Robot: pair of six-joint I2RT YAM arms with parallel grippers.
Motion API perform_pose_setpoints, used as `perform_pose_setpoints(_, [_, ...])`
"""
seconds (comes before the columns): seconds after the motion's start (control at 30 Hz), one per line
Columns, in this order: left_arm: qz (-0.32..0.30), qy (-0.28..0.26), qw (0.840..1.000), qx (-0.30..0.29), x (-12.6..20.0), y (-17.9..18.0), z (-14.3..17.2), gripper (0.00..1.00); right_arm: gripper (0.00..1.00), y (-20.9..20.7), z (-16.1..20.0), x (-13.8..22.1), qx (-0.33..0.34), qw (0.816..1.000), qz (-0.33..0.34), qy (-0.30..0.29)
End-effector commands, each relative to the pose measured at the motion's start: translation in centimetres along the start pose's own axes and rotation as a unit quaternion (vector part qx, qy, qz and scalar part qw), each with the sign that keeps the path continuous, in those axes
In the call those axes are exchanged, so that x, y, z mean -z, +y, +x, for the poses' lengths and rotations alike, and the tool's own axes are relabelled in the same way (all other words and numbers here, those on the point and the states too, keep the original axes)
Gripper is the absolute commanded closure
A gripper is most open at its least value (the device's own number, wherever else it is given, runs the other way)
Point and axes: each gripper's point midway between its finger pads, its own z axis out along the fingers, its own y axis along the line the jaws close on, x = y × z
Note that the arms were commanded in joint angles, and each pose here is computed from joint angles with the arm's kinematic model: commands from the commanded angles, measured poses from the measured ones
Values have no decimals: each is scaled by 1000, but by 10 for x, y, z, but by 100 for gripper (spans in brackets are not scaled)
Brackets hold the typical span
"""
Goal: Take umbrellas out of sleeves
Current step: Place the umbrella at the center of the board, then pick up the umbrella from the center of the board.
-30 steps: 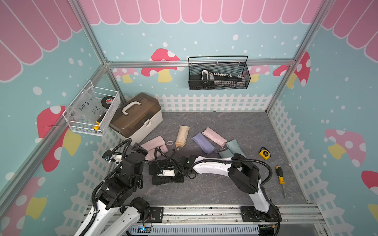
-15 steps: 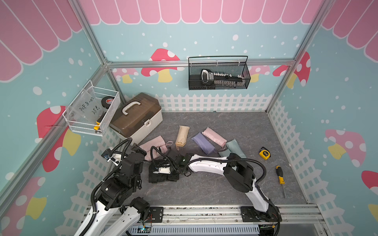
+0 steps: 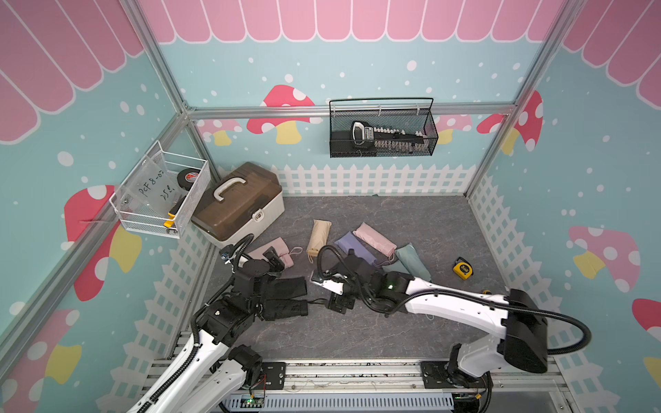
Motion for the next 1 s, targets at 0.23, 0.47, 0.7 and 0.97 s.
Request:
perform_pose_setpoints(0.23, [141,51,985,-83,-66,-106,23,0,1,-79,104,67,-273,945,180,24])
perform_pose_setpoints(0.47, [136,147,967,-160,-152,-148,60,1,1,-85,118,72,-327,931,157,28])
perform_pose_setpoints(0.7, [35,209,928,-306,-232,-146,88,2,1,-76,122,65,-329,935,125,25])
perform_pose_setpoints(0.97, [-12,260,900,-349,-265,-136,110,2,1,-72,127,63,-328,937,114,28])
